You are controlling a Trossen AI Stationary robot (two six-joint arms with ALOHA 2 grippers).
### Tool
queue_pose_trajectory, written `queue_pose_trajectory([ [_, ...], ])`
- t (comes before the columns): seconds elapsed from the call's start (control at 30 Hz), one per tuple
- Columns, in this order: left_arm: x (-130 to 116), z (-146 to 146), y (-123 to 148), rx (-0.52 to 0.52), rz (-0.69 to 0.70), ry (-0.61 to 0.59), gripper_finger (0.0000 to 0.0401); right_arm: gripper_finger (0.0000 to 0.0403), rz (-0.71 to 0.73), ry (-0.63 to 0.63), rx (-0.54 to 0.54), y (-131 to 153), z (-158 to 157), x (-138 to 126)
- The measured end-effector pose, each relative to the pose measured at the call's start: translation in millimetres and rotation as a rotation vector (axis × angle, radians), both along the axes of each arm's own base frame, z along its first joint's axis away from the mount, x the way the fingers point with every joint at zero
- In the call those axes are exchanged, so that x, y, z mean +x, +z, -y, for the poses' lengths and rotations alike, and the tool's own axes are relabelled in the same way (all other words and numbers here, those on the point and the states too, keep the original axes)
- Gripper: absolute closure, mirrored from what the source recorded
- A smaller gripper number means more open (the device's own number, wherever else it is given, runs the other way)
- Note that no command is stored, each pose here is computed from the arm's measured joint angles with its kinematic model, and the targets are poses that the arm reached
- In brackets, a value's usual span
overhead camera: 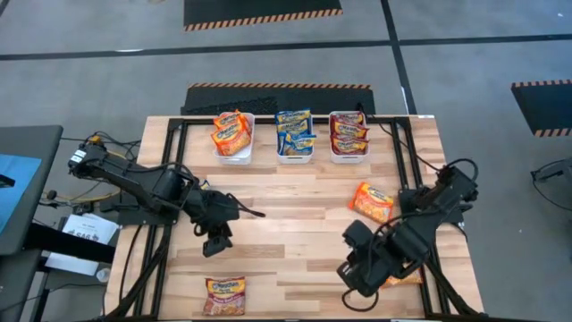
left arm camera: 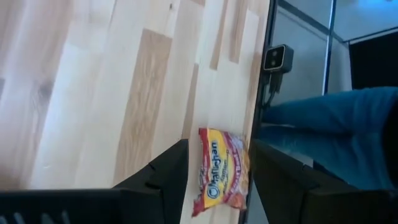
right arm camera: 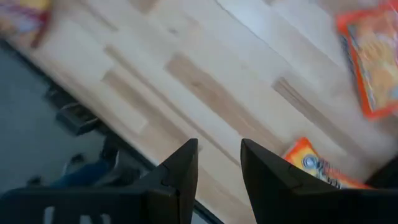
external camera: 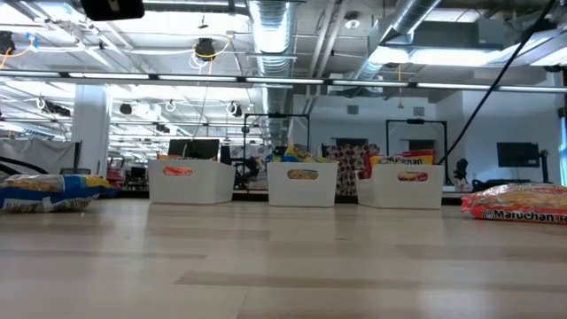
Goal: Sort Maruchan noodles
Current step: Put the orange noodle pack into the left white bin
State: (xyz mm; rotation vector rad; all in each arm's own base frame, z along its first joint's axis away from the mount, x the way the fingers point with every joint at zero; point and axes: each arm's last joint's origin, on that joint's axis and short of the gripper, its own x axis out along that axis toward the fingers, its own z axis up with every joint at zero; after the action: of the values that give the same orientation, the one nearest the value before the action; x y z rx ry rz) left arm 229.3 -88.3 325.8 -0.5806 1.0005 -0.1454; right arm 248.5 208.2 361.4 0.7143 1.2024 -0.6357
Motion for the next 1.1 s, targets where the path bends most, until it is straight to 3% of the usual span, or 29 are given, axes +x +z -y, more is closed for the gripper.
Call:
queue_pose_trajectory([
  [0.13, 1.3, -0.4, 0.8, 0.025, 0.026, 0.008, 0.0246, 0.0254, -0.049, -0.132, -0.016, -20.3, -9.3, -9.6],
  [0.3, 1.5, -0.8, 0.8, 0.054, 0.043, -0.014, 0.0246, 0.0240, -0.187, -0.183, -0.007, -45.2, -15.3, -19.6],
  [0.6, 1.5, -0.8, 0.7, 0.060, 0.046, -0.021, 0.0246, 0.0171, -0.393, -0.293, -0.030, -88.8, -15.0, -33.5],
  [1.1, 1.5, -0.9, 0.7, 0.066, 0.049, -0.025, 0.0246, 0.0157, -0.470, -0.451, 0.052, -153.3, -28.3, -54.8],
])
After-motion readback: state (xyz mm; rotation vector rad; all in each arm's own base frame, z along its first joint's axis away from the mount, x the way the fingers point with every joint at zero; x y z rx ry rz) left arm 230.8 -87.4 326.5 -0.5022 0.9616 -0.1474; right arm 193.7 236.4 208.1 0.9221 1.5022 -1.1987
